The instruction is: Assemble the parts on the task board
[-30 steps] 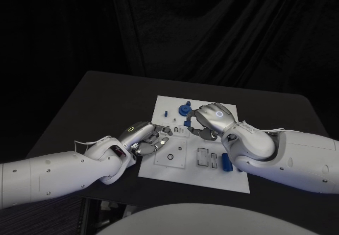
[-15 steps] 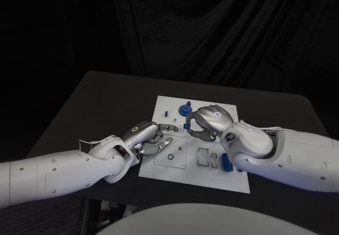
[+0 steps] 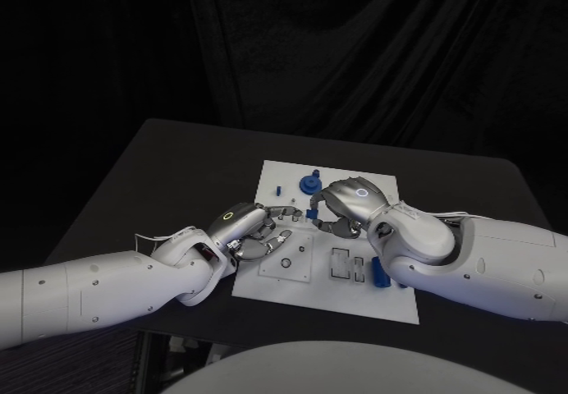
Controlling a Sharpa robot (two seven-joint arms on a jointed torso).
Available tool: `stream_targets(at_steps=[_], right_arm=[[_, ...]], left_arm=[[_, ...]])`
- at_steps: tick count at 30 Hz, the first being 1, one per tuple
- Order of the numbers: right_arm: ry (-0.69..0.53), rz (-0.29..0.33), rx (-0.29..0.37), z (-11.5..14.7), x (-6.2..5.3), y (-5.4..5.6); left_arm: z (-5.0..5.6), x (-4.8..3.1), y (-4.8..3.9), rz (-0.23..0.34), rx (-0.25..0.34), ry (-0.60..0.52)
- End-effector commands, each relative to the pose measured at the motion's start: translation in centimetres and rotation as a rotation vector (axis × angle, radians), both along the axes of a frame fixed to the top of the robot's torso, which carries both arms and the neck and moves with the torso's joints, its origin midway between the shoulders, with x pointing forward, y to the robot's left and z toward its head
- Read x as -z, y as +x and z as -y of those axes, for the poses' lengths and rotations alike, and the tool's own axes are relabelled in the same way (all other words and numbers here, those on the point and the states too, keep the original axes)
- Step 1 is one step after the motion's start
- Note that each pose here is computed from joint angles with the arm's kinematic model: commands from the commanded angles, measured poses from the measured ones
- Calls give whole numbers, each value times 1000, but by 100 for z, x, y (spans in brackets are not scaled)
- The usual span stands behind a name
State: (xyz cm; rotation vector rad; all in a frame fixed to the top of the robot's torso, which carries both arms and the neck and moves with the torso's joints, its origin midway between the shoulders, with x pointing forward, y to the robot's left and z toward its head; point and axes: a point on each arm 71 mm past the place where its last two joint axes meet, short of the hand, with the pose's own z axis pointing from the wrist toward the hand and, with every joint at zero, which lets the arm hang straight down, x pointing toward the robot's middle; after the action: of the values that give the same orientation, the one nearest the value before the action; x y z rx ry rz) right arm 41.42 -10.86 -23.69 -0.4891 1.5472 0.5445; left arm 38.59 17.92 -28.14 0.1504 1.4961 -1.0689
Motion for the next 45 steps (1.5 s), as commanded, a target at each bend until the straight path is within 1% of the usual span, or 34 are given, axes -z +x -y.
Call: stream_targets(at_steps=[1, 10, 17, 20, 25, 29, 34, 39, 42, 45], right_arm=[[-4, -2, -15, -15, 4, -8], [5, 2, -26, -37, -3, -18], [-9, 6, -28, -24, 3, -12], [-80, 8, -21, -8, 25, 4], [-236, -14, 12, 16, 34, 74], [-383, -40, 30, -1, -13, 158], [-507, -54, 29, -62, -107, 245], [-609, -50, 15, -164, -204, 312], [-665, -45, 3, -227, -235, 351], [-713, -49, -5, -276, -245, 366]], left_arm=[[29, 0, 13, -6, 4, -1], [66, 26, 34, -21, 9, 8], [56, 33, 44, -21, 6, 11], [40, 25, 37, -13, 7, 7], [-4, 7, 20, -3, 3, 3], [-61, -9, 2, -1, -6, 3], [-101, -22, -11, 2, -14, 2], [-109, -23, -9, 2, -18, 3], [-100, -18, -2, 1, -18, 4], [-79, -11, 7, 0, -15, 4]])
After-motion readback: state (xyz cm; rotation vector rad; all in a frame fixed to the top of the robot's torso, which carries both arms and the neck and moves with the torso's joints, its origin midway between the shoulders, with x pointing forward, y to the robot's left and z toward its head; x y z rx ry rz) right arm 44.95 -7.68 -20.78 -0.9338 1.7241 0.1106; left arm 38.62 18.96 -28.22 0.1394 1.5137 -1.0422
